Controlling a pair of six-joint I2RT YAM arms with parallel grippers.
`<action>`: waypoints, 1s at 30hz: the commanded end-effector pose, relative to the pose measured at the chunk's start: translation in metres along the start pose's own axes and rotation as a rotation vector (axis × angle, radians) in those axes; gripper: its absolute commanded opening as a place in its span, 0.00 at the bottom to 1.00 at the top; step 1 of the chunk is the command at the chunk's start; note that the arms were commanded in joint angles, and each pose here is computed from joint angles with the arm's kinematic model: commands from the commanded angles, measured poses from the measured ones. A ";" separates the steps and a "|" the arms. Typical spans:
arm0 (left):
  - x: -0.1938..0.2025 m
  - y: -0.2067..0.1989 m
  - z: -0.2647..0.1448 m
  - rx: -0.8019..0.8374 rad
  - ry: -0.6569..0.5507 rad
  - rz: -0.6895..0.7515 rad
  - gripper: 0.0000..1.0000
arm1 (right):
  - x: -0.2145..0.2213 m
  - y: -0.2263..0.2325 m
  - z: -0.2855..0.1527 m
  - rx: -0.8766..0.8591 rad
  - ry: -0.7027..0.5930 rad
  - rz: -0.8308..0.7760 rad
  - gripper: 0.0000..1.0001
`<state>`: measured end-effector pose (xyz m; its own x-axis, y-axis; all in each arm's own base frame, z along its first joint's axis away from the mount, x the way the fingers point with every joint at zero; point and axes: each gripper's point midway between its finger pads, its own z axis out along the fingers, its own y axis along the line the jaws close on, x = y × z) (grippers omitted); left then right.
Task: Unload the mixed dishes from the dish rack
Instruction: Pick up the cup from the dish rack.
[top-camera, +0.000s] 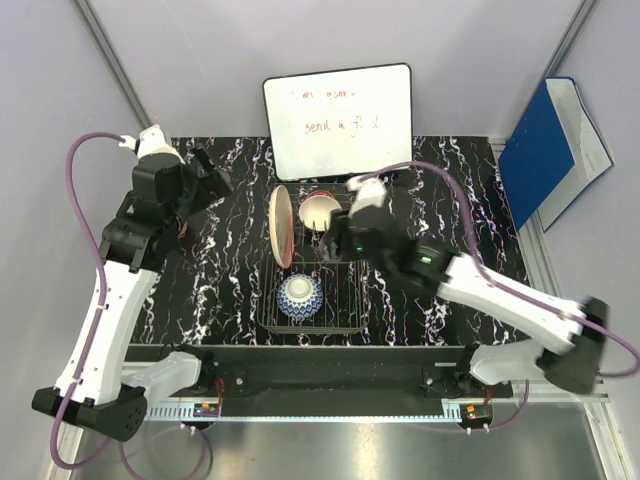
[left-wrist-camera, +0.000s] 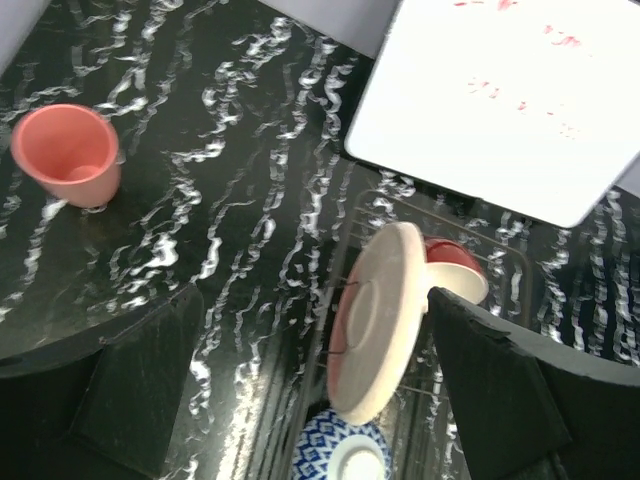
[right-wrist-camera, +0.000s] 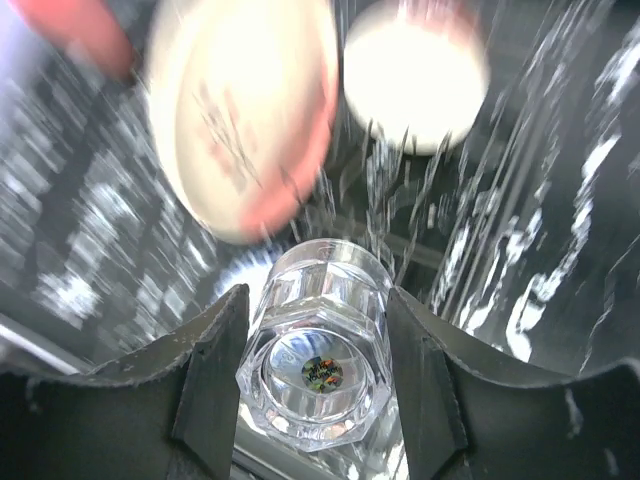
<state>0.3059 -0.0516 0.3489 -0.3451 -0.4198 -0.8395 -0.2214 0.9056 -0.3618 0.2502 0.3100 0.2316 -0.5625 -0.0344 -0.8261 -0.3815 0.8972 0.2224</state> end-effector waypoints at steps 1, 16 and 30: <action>0.014 -0.054 -0.011 0.327 0.044 -0.033 0.99 | -0.090 -0.031 -0.073 -0.019 -0.374 0.194 0.00; 0.009 -0.168 -0.138 1.415 0.035 -0.255 0.99 | -0.134 -0.042 -0.118 -0.962 -0.524 0.786 0.00; 0.079 -0.196 -0.111 1.382 0.222 -0.221 0.98 | -0.149 -0.028 -0.107 -0.956 -0.497 0.692 0.00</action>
<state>0.2180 -0.2570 0.4080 -0.5936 -0.4563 -0.6629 0.7088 0.0937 -0.6992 0.2778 0.2378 0.3766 -0.6175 0.6781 -0.3986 -0.5257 0.0211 0.8504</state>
